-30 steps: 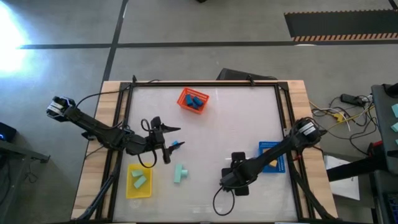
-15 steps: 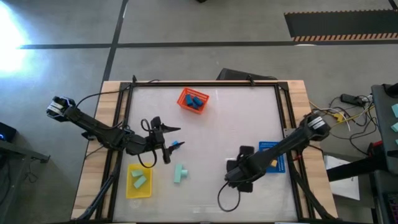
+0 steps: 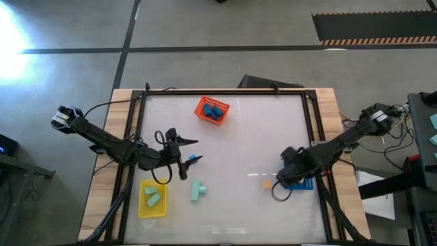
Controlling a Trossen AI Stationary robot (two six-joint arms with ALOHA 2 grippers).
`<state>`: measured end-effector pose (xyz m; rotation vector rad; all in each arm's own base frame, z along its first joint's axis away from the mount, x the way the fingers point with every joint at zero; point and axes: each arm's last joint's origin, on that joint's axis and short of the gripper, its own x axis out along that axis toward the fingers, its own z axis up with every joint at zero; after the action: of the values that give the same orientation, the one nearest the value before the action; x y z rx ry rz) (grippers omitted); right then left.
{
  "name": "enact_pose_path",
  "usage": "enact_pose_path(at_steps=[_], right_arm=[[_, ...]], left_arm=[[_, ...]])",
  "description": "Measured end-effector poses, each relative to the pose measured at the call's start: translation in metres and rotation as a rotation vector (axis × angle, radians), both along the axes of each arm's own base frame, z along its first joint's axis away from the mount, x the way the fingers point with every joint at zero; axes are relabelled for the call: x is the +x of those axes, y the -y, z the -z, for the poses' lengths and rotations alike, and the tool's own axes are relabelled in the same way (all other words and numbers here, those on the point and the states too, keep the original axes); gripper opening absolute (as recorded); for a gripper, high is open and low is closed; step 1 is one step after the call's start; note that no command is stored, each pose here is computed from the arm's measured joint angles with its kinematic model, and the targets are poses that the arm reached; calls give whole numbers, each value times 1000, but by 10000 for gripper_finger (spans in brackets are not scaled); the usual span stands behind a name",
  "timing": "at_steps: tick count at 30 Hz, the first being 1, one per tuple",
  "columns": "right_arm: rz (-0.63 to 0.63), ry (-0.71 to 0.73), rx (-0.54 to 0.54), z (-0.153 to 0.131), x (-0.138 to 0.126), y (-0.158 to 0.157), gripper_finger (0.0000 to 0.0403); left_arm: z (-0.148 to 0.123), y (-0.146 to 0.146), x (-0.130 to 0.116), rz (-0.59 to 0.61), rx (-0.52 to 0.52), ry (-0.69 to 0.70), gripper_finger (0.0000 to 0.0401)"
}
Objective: Sort & place blocks by color
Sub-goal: Put the yellow block into the blue bin, then put the blue block into the orange bin
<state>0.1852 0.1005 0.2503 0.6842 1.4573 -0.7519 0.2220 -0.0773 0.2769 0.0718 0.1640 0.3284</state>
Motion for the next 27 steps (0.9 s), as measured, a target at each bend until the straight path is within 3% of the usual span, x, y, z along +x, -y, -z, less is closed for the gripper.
enact_pose_path(at_steps=[4, 9, 13, 16, 22, 27], right_arm=[[198, 18, 11, 14, -25, 13, 119], [292, 106, 105, 32, -37, 18, 119], [357, 93, 124, 46, -45, 22, 119], [371, 78, 113, 51, -47, 23, 131], [363, 69, 106, 53, -44, 22, 201], [339, 90, 118, 46, -41, 20, 217]], left_arm=[[0, 0, 0, 0, 0, 0, 260], [0, 0, 0, 0, 1, 0, 260], [0, 0, 0, 0, 1, -1, 260], [0, 0, 0, 0, 1, -1, 260], [0, 0, 0, 0, 1, -1, 260], [0, 0, 0, 0, 1, -1, 260]])
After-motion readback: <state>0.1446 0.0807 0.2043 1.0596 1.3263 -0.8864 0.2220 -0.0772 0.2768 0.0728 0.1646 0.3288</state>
